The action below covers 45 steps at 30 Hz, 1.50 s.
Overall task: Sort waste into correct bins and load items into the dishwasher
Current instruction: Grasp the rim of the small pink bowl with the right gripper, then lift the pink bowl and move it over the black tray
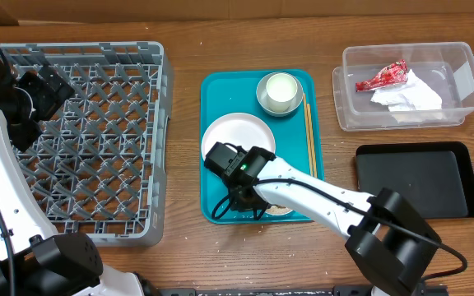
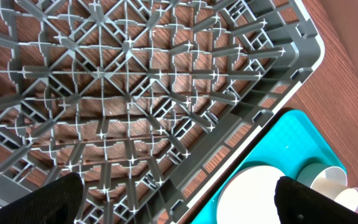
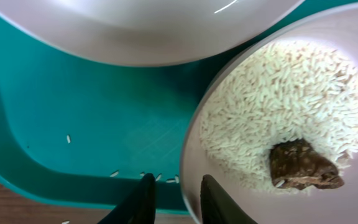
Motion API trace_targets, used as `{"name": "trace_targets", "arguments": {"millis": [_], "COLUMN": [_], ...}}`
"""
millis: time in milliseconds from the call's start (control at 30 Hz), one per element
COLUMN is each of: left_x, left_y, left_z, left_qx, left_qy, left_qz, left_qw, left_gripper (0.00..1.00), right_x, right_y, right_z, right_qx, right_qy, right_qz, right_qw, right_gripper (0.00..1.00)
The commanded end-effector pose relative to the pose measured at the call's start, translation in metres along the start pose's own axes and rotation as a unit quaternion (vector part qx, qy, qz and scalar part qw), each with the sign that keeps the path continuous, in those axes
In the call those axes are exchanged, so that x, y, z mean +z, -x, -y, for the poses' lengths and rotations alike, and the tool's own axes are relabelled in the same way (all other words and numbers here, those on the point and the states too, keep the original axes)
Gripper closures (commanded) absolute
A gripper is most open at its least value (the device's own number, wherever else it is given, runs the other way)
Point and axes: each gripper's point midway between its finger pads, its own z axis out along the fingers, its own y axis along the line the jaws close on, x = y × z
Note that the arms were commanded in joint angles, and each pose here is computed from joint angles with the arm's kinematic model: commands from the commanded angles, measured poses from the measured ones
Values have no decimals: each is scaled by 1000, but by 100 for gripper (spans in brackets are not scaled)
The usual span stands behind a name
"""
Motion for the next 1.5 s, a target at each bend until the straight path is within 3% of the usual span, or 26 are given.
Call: {"name": "trace_targets", "arguments": {"millis": [0, 233, 333, 500, 700, 833, 1167, 1300, 1467], "left_x": [-9, -9, -9, -9, -9, -9, -9, -9, -9], "left_y": [2, 2, 2, 2, 2, 2, 2, 2, 2], "left_z": [2, 2, 2, 2, 2, 2, 2, 2, 2], "left_qx": [-3, -3, -3, -3, -3, -3, -3, -3, -3], "left_qy": [-4, -4, -4, -4, -4, -4, -4, -4, -4], "left_qz": [13, 13, 13, 13, 13, 13, 13, 13, 13], "left_qw": [1000, 1000, 1000, 1000, 1000, 1000, 1000, 1000, 1000], "left_gripper": [0, 0, 0, 0, 0, 0, 0, 0, 0], "right_x": [2, 1, -1, -8, -31, -59, -114, -132, -149], "right_y": [2, 3, 3, 8, 24, 38, 77, 80, 74], "right_z": [-3, -5, -5, -7, 13, 46, 138, 198, 257], "right_qx": [-5, -2, -1, -1, 13, 73, 216, 300, 336], "right_qy": [0, 2, 1, 2, -55, -114, -141, -128, -61], "right_qz": [4, 1, 0, 7, 43, 61, 40, 20, -9], "right_qw": [1000, 1000, 1000, 1000, 997, 989, 965, 945, 940], "right_gripper": [74, 84, 96, 96, 96, 96, 96, 96, 96]}}
